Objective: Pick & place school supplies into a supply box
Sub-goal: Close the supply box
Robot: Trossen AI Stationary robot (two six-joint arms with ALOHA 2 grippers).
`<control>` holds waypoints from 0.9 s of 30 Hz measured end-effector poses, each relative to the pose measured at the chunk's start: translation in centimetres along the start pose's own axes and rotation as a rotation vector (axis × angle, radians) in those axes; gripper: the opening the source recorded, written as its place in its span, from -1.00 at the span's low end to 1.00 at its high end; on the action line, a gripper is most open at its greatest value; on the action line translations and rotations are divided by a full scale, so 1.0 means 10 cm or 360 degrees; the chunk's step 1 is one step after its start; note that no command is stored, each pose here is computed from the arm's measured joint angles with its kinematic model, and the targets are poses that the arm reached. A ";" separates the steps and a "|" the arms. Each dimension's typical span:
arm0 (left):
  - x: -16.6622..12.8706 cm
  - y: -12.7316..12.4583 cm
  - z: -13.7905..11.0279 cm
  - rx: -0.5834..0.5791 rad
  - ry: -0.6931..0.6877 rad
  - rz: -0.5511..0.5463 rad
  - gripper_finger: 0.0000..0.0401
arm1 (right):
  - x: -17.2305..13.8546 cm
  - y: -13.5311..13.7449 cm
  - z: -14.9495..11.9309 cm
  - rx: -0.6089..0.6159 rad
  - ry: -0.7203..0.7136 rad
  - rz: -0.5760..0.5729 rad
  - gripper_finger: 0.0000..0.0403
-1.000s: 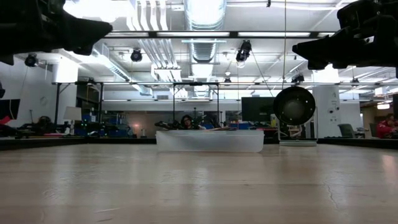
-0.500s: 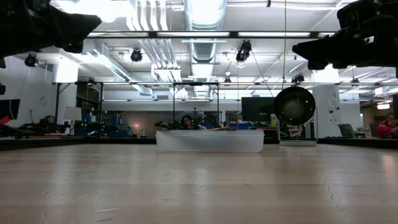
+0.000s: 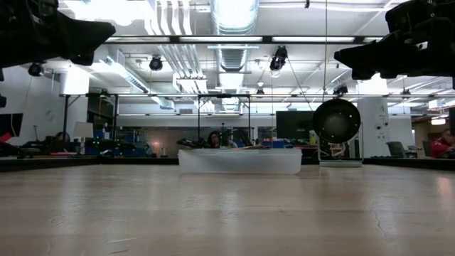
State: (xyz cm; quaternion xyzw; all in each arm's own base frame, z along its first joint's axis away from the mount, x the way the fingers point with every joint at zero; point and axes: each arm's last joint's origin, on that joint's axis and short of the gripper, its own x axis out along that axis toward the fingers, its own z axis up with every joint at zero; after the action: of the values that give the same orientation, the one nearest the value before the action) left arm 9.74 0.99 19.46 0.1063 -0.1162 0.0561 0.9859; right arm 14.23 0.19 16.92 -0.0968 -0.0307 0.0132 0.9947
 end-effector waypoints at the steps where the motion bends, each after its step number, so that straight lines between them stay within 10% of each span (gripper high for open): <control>1: 0.00 0.00 -0.02 0.0000 0.0002 0.0001 -0.73 | 0.00 0.00 0.00 0.0001 0.0000 0.0000 -0.64; 27: -0.05 -0.04 -0.26 0.0129 0.0382 -0.0005 -0.73 | 0.00 0.00 0.00 0.0000 0.0000 -0.0001 -0.64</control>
State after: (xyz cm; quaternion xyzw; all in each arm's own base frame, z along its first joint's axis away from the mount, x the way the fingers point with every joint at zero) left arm 9.92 1.17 16.80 0.1389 0.0054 0.0715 0.9877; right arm 14.23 0.18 16.92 -0.0968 -0.0307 0.0129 0.9947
